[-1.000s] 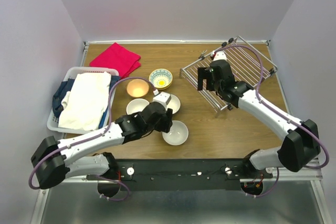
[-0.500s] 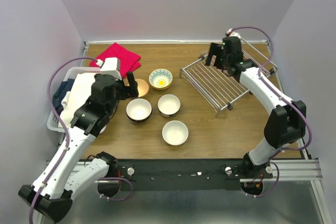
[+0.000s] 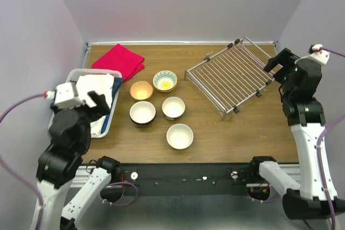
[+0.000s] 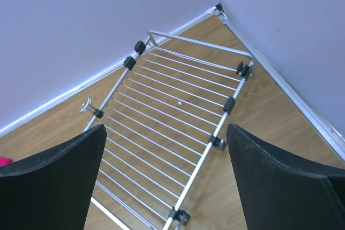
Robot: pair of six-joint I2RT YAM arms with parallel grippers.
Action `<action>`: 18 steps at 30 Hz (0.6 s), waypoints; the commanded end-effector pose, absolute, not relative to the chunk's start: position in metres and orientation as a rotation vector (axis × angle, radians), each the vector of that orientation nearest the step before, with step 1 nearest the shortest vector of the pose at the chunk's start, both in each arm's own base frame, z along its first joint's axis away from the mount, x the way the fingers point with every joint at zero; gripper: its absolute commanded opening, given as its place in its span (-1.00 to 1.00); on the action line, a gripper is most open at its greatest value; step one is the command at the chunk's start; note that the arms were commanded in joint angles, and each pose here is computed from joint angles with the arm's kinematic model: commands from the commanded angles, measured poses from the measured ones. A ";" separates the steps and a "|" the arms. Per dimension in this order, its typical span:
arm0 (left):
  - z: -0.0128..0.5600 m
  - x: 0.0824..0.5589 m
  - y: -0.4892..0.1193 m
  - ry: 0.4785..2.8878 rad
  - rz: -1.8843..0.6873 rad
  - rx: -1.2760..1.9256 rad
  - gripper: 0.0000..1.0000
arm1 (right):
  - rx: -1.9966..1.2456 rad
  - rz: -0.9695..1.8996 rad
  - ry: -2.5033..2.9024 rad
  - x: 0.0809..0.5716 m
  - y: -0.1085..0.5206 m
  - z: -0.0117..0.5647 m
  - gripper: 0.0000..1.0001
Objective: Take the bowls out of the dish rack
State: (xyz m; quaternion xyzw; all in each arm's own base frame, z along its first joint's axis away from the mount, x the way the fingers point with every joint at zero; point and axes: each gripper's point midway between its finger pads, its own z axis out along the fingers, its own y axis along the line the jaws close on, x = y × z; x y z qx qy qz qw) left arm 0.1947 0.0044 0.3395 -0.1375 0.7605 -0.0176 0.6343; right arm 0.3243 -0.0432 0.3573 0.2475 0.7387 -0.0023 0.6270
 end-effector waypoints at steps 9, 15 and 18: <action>0.357 0.109 0.053 1.475 -0.075 -0.435 0.97 | 0.477 -0.015 1.525 0.220 -0.037 0.365 1.00; 0.340 0.095 0.060 1.449 -0.087 -0.457 0.97 | 0.451 0.012 1.519 0.194 -0.034 0.349 1.00; 0.330 0.092 0.062 1.447 -0.093 -0.479 0.97 | 0.433 0.038 1.519 0.187 -0.030 0.344 1.00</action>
